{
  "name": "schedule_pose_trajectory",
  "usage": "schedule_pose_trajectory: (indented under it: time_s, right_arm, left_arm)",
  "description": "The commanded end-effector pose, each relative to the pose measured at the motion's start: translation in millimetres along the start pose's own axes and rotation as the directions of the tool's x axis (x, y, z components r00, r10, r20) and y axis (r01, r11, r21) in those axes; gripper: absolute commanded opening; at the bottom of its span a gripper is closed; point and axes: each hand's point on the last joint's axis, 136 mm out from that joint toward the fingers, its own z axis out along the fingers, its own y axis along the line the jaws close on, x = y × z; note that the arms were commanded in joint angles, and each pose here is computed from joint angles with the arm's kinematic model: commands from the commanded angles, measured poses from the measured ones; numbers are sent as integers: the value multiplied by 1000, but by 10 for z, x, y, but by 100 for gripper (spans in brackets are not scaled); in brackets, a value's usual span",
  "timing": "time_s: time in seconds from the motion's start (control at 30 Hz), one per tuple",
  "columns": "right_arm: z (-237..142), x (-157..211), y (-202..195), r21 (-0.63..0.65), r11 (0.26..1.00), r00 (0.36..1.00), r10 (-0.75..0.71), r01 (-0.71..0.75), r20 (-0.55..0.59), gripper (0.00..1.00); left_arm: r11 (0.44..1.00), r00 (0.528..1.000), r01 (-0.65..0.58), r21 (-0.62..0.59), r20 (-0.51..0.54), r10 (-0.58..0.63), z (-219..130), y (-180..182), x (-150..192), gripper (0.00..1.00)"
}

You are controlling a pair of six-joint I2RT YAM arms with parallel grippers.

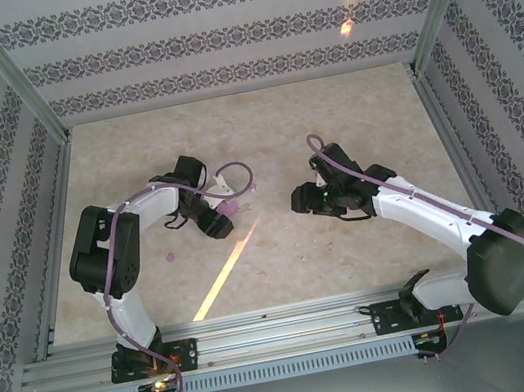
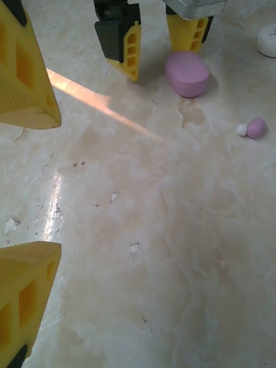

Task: Insert the wireless bluetooth earbuds into the charging case

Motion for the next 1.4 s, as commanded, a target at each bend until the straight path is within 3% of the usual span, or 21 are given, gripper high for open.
schedule_pose_trajectory:
  time_s: [0.0,0.37,0.8,1.17,1.37]
  right_arm:
    - [-14,-116,34,-9,1000,1000,0,0,32,54]
    - [42,-99,-124,-15,999,999,31,-31,23,55]
    - [29,-214,-251,-25,999,999,47,-46,9,55]
    - [8,-221,-264,-61,995,997,81,-81,7,55]
    - [57,-196,-203,-131,982,991,136,-136,-10,55]
  left_arm:
    - [988,986,-154,16,63,153,43,-76,-141,74]
    - [975,972,-220,14,87,218,-92,13,-472,75]
    - [933,936,-339,119,-52,347,246,-142,-330,77]
    - [929,933,-332,160,-88,349,234,-223,-275,51]
    - [933,943,-329,143,-4,333,146,-340,-374,39]
